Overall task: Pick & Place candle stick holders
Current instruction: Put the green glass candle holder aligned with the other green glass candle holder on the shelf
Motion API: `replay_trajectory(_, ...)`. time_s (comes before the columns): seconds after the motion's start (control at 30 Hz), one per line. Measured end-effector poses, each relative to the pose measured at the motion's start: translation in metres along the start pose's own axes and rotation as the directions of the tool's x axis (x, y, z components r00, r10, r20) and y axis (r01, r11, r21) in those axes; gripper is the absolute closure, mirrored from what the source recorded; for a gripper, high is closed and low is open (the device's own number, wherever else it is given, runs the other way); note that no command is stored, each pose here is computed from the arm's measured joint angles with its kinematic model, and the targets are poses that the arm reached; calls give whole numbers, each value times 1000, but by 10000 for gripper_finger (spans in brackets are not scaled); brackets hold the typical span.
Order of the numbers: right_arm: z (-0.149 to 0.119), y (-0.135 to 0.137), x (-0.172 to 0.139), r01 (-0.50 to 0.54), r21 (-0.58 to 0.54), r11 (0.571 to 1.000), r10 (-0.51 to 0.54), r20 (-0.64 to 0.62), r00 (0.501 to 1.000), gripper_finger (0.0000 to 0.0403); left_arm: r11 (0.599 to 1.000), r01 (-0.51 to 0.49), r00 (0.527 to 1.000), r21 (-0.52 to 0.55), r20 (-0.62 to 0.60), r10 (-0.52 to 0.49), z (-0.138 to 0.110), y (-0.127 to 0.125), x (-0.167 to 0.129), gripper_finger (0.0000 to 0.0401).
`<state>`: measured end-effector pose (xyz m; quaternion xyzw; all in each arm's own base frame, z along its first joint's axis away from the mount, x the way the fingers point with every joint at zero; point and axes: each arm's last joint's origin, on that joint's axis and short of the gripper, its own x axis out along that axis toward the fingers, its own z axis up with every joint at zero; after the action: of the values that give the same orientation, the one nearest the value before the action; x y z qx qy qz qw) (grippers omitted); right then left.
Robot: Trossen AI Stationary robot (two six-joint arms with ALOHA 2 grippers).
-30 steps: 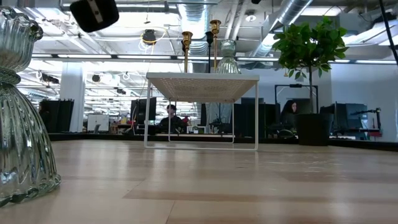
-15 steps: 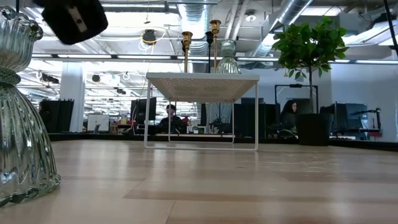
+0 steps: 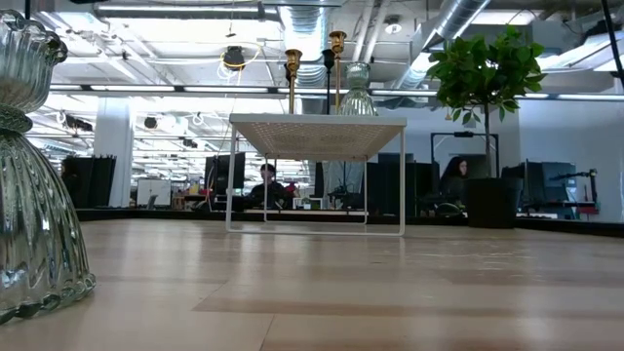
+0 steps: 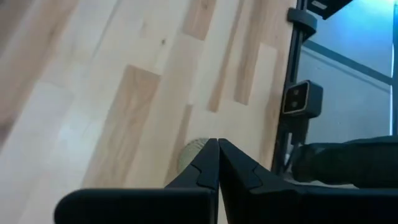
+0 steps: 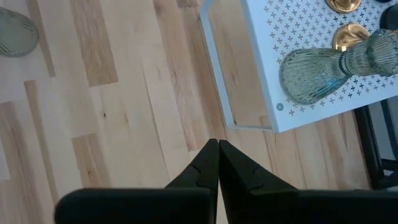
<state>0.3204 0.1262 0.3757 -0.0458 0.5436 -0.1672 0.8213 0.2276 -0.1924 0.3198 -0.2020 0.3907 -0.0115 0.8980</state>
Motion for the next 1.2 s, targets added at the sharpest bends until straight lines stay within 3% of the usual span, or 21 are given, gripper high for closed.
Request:
replay_trajectory(0.37,2,-4,2,6,-22,1000,-6,-3,1000,403,998,-27,984,-64,-176,16,-12,-9,37,399)
replay_trajectory(0.7,4,-8,4,26,-27,999,-26,0,1000,403,995,32,973,-99,-226,-54,-10,-10,32,390)
replay_trajectory(0.9,4,-8,4,25,-29,999,-25,1,1000,403,995,5,971,-97,-237,-28,-11,-5,39,353)
replay_trajectory(1.2,3,-6,3,22,-35,999,-22,3,1000,403,994,-2,971,-108,-236,-23,-10,0,44,262)
